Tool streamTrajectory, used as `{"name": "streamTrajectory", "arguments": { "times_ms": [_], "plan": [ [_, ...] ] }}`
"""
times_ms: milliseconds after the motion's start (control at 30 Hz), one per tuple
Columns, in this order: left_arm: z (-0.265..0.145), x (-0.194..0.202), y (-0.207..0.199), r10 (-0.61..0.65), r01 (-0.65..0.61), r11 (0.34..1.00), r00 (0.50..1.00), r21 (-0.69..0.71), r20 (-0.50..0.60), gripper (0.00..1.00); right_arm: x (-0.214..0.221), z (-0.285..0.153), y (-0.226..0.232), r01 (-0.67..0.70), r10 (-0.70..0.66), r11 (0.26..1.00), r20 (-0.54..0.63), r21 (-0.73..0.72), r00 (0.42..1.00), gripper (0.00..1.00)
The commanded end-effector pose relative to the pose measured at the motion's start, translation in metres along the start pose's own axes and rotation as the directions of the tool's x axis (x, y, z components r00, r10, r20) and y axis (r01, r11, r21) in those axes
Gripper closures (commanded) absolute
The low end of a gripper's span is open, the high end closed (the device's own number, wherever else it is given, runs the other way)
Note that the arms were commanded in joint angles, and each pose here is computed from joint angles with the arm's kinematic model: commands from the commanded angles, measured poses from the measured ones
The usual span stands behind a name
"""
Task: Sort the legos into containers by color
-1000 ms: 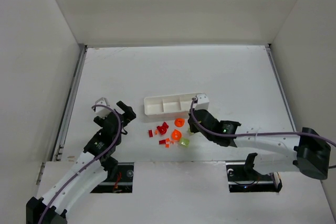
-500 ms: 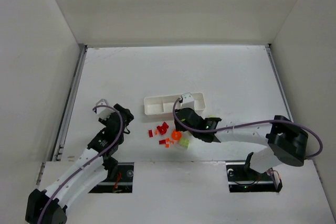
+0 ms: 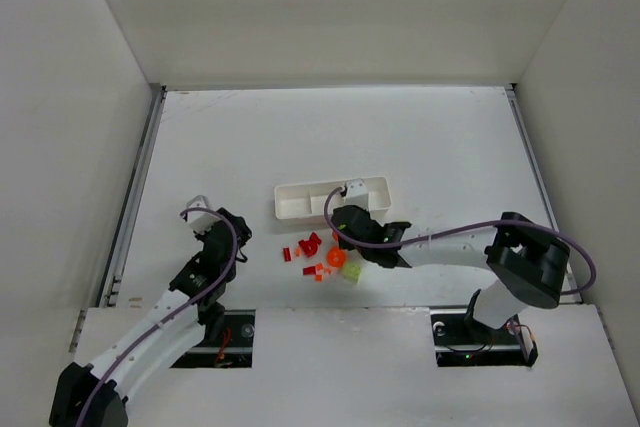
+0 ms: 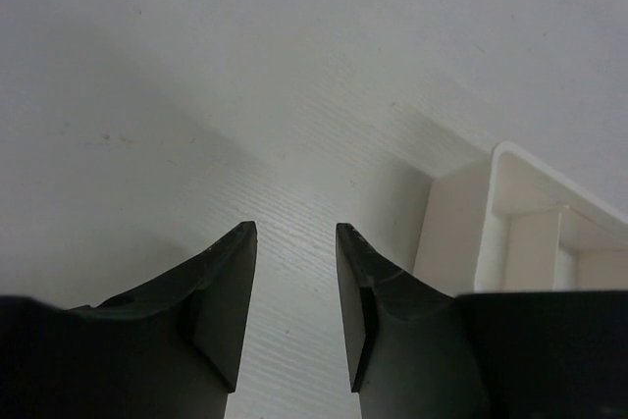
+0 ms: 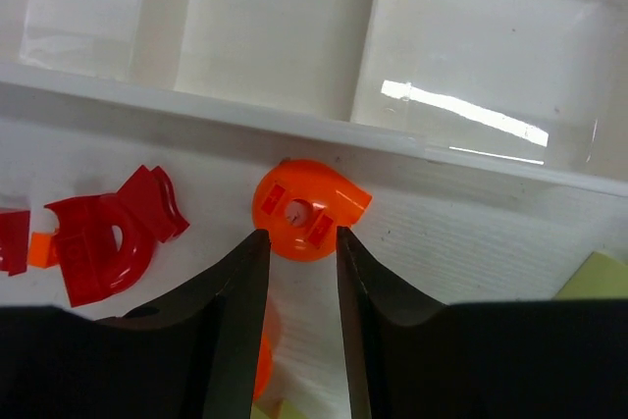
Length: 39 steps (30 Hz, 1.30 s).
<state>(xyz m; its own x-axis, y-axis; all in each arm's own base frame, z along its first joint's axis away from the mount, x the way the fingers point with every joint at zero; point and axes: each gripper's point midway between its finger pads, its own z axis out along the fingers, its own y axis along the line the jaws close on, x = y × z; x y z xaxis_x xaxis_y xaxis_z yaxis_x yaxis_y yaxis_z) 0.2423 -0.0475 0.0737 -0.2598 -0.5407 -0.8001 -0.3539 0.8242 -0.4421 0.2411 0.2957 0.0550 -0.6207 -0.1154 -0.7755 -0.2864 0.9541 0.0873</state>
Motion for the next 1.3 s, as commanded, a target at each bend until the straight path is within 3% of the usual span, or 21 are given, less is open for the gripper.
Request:
{"name": "streamTrajectory", "arguments": {
  "times_ms": [0,167,333,433,500,700,867,1000,1267],
  "plan": [
    [-0.004,-0.017,-0.017,-0.022,0.014,0.995,0.997,0.098,0.077,0.64,-0.016,0.009,-0.004,-0.056,0.054,0.998,0.047,0.039,0.997,0.61],
    [-0.005,-0.016,-0.018,-0.034,0.024,0.993,0.996,0.119,0.086,0.59,-0.009,0.017,-0.012,-0.067,0.065,0.996,0.031,0.062,0.997,0.64],
    [-0.003,-0.013,-0.021,-0.031,0.021,0.993,0.996,0.119,0.079,0.57,-0.003,0.023,-0.014,-0.069,0.067,0.995,0.02,0.078,0.998,0.77],
    [-0.002,-0.01,-0.024,-0.03,0.02,0.991,0.997,0.131,0.075,0.56,0.0,0.023,-0.013,-0.07,0.07,0.995,0.007,0.072,0.998,0.79],
    [-0.002,-0.011,-0.024,-0.031,0.02,0.991,0.996,0.134,0.081,0.55,-0.006,0.019,-0.015,-0.071,0.069,0.994,0.021,0.078,0.997,0.87],
    [-0.002,-0.012,-0.023,-0.041,0.028,0.99,0.995,0.135,0.088,0.53,-0.05,-0.02,-0.012,-0.071,0.067,0.997,0.132,0.025,0.989,0.87],
    [-0.001,-0.011,-0.023,-0.049,0.037,0.99,0.995,0.137,0.083,0.5,-0.084,-0.044,0.02,-0.076,0.093,0.992,0.181,-0.101,0.979,0.87],
    [0.001,-0.011,-0.023,-0.049,0.037,0.99,0.995,0.134,0.081,0.49,-0.113,-0.029,0.065,-0.052,0.094,0.978,0.204,-0.201,0.974,0.86],
    [-0.001,-0.011,-0.024,-0.057,0.044,0.988,0.995,0.145,0.086,0.49,-0.123,0.02,0.11,-0.005,0.045,0.977,0.185,-0.213,0.982,0.85]
  ]
}}
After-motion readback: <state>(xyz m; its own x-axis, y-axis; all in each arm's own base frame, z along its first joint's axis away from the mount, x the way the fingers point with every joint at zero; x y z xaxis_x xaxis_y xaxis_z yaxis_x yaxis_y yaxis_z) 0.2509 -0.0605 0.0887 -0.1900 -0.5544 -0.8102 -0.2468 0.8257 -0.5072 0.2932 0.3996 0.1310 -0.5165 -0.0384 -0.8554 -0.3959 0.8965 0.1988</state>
